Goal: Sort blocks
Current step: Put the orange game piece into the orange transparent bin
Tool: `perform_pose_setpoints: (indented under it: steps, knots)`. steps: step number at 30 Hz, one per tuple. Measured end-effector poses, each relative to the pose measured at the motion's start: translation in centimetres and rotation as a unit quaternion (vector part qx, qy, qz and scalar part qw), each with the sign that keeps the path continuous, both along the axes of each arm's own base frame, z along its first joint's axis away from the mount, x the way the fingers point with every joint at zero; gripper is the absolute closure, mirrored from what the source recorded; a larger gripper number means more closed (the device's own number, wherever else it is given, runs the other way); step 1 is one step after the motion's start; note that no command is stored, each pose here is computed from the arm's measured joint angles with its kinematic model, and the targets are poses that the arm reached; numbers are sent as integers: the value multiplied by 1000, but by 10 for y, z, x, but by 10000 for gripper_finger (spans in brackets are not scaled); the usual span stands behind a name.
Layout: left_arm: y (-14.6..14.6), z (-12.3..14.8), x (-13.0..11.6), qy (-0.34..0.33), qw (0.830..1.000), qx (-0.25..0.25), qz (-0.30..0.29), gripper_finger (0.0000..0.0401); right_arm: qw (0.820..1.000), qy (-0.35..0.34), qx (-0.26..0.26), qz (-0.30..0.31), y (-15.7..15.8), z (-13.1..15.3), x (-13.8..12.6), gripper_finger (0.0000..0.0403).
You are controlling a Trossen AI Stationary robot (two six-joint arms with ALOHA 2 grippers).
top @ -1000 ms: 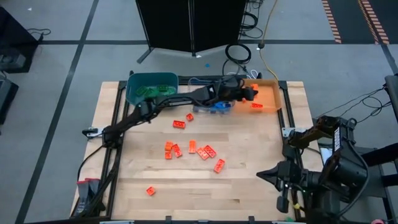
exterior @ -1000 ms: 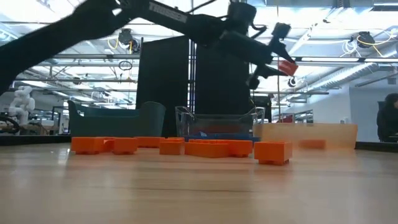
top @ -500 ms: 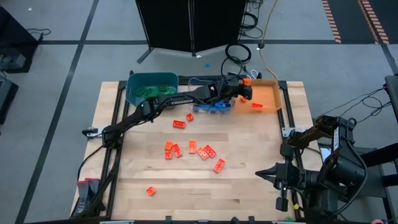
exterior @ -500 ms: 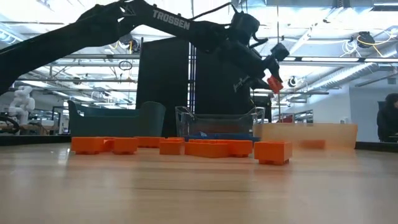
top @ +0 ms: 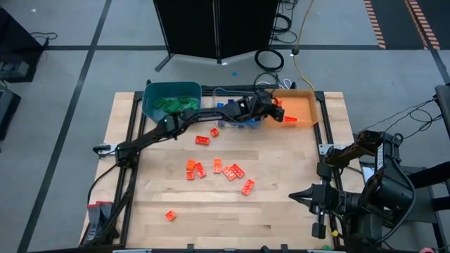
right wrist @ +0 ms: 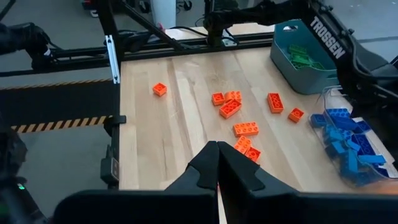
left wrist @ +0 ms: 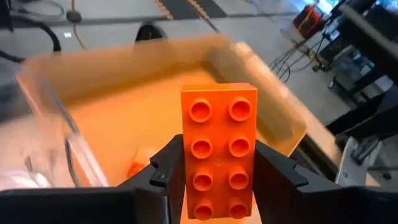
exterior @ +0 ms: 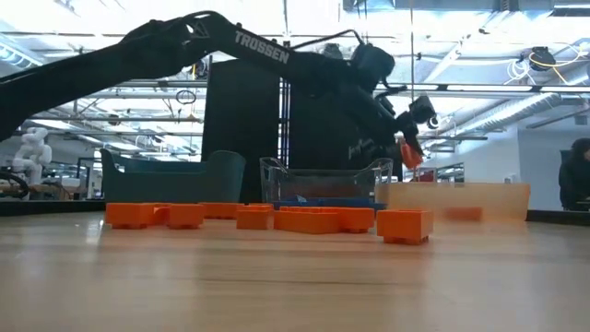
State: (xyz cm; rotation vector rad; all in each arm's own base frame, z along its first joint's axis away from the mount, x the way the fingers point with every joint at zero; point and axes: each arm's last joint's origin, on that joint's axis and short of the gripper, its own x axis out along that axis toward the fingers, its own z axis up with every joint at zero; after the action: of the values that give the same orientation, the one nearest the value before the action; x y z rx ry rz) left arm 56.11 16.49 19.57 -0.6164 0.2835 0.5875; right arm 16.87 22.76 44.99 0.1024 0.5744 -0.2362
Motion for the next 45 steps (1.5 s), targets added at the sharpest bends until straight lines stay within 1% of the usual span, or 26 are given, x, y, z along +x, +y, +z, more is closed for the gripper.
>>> perform_pose_setpoints:
  steps: [2,7,13,15,18,20,24,27,29,30,33,35,36,37,39,41,42,43,45]
  knots:
    - [0,-6,2,0,1000,-2,-3,261,1000,-1,4,-2,0,0,0,403]
    - [0,-7,2,1,1000,-1,-3,261,1000,-3,19,-11,0,0,0,403]
    - [0,-6,1,19,999,23,-19,259,1000,-4,24,-15,0,0,0,403]
    - [-1,-6,1,24,999,30,-22,237,1000,-4,24,-14,0,0,0,403]
    - [-1,-5,1,22,999,30,-23,189,1000,-4,24,-14,0,0,0,403]
    - [-1,-4,1,20,999,29,-23,166,1000,-3,22,-13,0,0,0,403]
    - [-1,-4,1,19,999,28,-26,144,1000,-3,20,-12,0,0,0,403]
    - [-2,0,2,8,998,17,-52,141,1000,-3,20,-12,0,0,0,403]
    - [-4,12,2,-10,997,20,-75,140,1000,-3,20,-11,0,0,0,403]
    - [-7,21,1,-13,996,32,-86,140,1000,-2,17,-10,0,0,0,403]
    - [-21,68,-11,-13,989,67,-130,139,1000,-1,13,-7,0,0,0,403]
    - [-38,105,-26,2,981,96,-169,139,1000,-1,10,-5,0,0,0,403]
    - [-49,122,-35,21,974,117,-193,139,1000,0,8,-3,0,0,0,403]
    - [-63,136,-44,45,963,145,-223,139,1000,1,5,-1,0,0,0,403]
    - [-95,156,-62,107,930,202,-289,139,1000,2,0,2,0,0,0,403]
    - [-126,164,-77,165,895,235,-341,138,1000,3,-6,6,0,0,0,403]
    - [-140,164,-82,188,880,239,-364,138,1000,4,-10,9,0,0,0,403]
    - [-152,161,-85,206,869,237,-382,138,1000,5,-12,10,0,0,0,403]
    - [-170,152,-87,230,854,231,-406,138,1000,5,-15,12,0,0,0,403]
